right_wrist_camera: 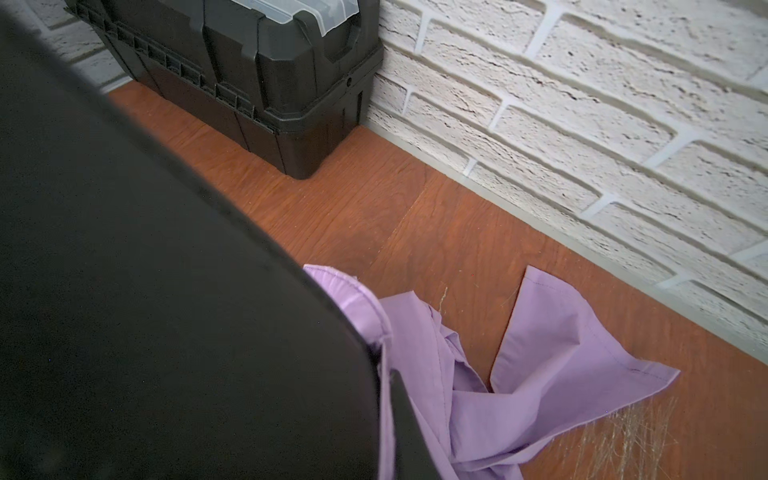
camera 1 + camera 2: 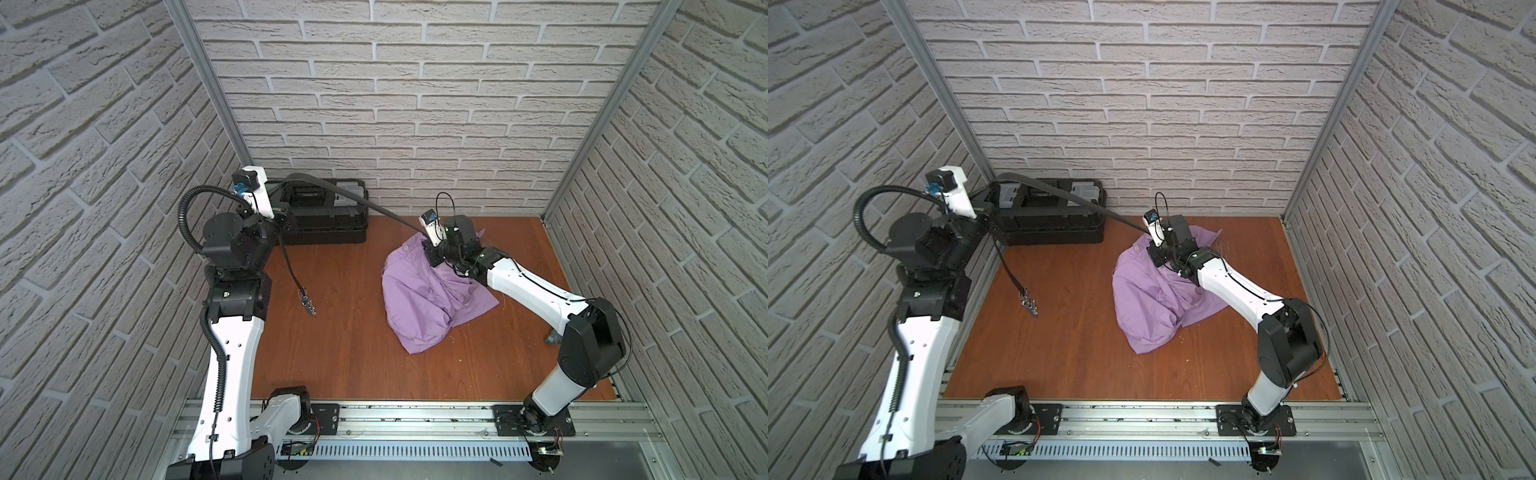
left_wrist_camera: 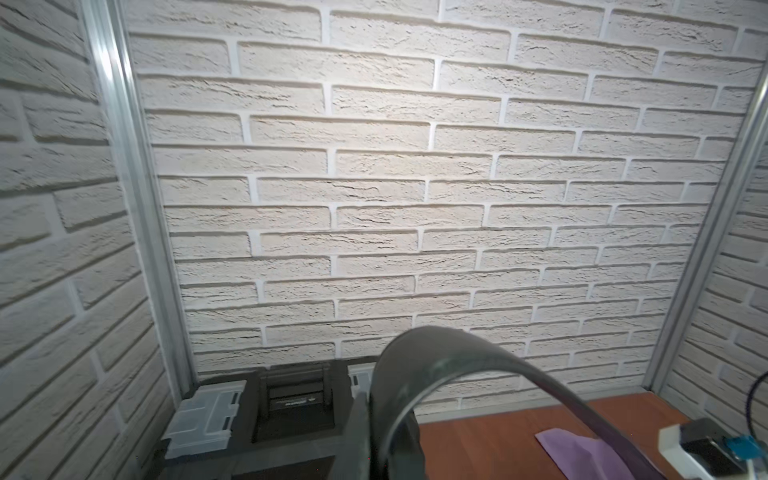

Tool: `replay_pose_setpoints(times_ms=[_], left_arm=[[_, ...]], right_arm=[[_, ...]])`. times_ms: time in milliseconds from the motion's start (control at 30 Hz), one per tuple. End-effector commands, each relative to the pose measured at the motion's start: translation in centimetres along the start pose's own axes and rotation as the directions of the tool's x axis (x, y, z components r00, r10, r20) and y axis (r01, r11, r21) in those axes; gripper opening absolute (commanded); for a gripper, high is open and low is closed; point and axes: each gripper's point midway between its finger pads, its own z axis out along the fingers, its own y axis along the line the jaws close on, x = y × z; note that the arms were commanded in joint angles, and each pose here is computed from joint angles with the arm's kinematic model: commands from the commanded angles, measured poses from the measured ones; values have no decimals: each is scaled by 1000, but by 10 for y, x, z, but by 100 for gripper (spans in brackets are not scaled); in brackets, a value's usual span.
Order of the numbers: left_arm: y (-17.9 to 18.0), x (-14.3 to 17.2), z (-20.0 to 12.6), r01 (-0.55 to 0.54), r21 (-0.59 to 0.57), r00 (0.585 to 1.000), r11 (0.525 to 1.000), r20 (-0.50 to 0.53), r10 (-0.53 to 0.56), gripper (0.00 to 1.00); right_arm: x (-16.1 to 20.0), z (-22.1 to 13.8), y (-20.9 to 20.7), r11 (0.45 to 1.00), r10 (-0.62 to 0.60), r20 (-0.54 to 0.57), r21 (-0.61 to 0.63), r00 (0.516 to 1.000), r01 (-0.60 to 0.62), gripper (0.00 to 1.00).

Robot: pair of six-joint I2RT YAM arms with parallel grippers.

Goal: Remove the belt from the trousers

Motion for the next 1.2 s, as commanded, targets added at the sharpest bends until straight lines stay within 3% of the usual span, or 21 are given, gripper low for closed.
replay_pose_setpoints(times_ms=[0,100,267,367,500,567,667,767,867,933,1033,1167], left_arm=[[-13,21,7,91,93,996,991,12,-93,0],[-17,76,16,131,105,988,986,-89,-122,0],[-12,135,22,146,85,978,986,-165,-130,0],[-3,172,24,152,46,965,987,-221,-138,10],[3,214,29,187,16,940,982,-293,-174,13],[5,224,30,190,4,935,982,-306,-180,29],[7,220,30,158,-3,943,988,-297,-151,57],[-2,193,30,67,51,970,996,-238,-53,67],[-29,157,30,-71,176,983,982,-155,99,74],[-60,139,32,-175,282,968,943,-126,218,77],[-112,131,31,-317,432,914,844,-97,393,81],[-158,126,37,-342,551,898,761,-47,438,87]], right_arm=[[-28,-29,-20,998,9,94,60,996,-15,2],[-45,-45,-22,998,-15,128,69,992,7,2],[-66,-64,-26,995,-43,158,96,987,28,2],[-73,-72,-25,994,-61,166,98,984,45,2],[-76,-74,-19,991,-110,151,91,982,97,2],[-78,-74,-12,987,-151,143,81,978,141,2],[-77,-72,3,969,-245,119,57,962,239,2],[-77,-71,15,942,-336,98,49,937,332,2],[-82,-72,22,922,-388,99,52,917,384,2],[-85,-73,23,921,-389,96,49,916,386,2],[-90,-73,25,921,-390,107,48,915,387,2],[-93,-74,28,920,-392,120,47,912,389,2]])
